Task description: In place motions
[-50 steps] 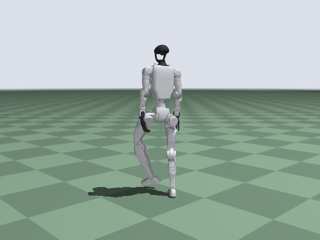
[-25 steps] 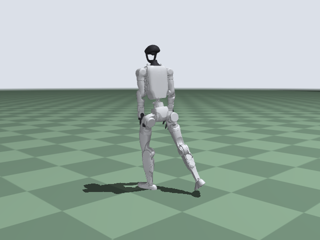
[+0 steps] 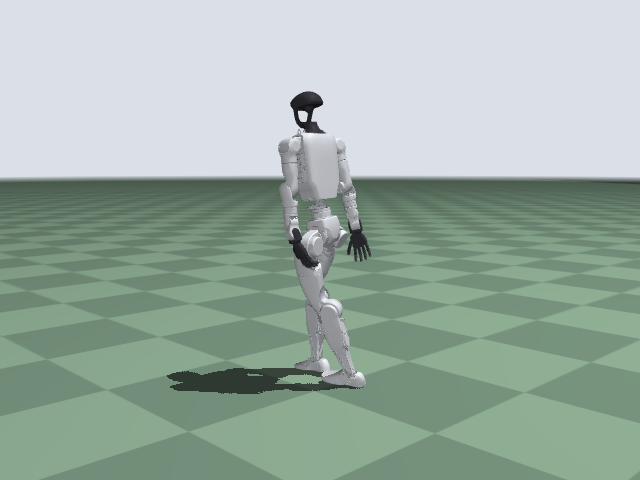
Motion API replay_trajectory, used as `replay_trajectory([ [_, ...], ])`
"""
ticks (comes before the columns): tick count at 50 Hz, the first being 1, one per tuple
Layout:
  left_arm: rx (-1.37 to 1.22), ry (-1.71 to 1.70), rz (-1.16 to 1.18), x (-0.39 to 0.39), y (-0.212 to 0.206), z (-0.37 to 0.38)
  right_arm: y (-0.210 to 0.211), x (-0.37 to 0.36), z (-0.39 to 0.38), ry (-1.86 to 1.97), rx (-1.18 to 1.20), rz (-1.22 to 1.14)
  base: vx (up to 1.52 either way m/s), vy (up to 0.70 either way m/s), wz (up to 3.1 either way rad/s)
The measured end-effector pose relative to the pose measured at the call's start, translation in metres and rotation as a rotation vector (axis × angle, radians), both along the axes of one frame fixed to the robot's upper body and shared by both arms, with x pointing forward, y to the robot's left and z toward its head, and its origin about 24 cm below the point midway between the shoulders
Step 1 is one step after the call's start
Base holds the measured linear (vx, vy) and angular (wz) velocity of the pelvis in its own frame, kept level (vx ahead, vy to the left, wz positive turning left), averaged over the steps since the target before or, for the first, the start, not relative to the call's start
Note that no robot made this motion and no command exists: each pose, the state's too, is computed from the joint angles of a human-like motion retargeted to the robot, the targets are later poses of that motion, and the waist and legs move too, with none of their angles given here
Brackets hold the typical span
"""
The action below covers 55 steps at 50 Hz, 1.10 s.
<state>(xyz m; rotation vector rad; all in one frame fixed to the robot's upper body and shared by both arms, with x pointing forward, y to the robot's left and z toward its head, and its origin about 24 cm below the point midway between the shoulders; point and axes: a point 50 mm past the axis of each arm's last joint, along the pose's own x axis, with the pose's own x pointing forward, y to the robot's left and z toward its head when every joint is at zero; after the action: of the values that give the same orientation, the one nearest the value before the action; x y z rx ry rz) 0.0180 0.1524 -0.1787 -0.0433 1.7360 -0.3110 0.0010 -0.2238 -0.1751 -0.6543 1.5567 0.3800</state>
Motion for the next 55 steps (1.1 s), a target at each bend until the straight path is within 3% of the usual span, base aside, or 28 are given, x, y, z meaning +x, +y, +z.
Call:
replay_trajectory([
  [8, -0.001, 0.064, 0.017, -0.016, 0.011, 0.001, -0.009, -0.048, 0.008, 0.191, -0.048, -0.195, 0.75, 0.2, 0.47],
  [15, -0.015, 0.116, 0.107, -0.038, 0.011, 0.002, -0.008, -0.028, 0.005, 0.142, -0.014, -0.219, 0.7, 0.28, 0.7],
  [25, 0.064, -0.008, 0.003, -0.018, 0.025, -0.001, -0.013, 0.066, 0.008, -0.11, -0.002, 0.049, 0.71, -0.19, 0.03],
  [36, 0.019, 0.205, 0.201, -0.076, 0.006, 0.006, 0.005, 0.141, 0.022, -0.32, 0.042, 0.206, 0.61, 0.27, -0.5],
  [45, -0.019, 0.342, 0.279, -0.099, 0.001, 0.015, 0.035, 0.085, 0.003, -0.248, 0.171, 0.03, 0.76, 0.55, -0.11],
  [55, 0.073, 0.095, 0.161, -0.012, 0.033, 0.006, 0.032, 0.039, -0.003, -0.053, 0.134, -0.042, 0.52, 0.34, 0.33],
])
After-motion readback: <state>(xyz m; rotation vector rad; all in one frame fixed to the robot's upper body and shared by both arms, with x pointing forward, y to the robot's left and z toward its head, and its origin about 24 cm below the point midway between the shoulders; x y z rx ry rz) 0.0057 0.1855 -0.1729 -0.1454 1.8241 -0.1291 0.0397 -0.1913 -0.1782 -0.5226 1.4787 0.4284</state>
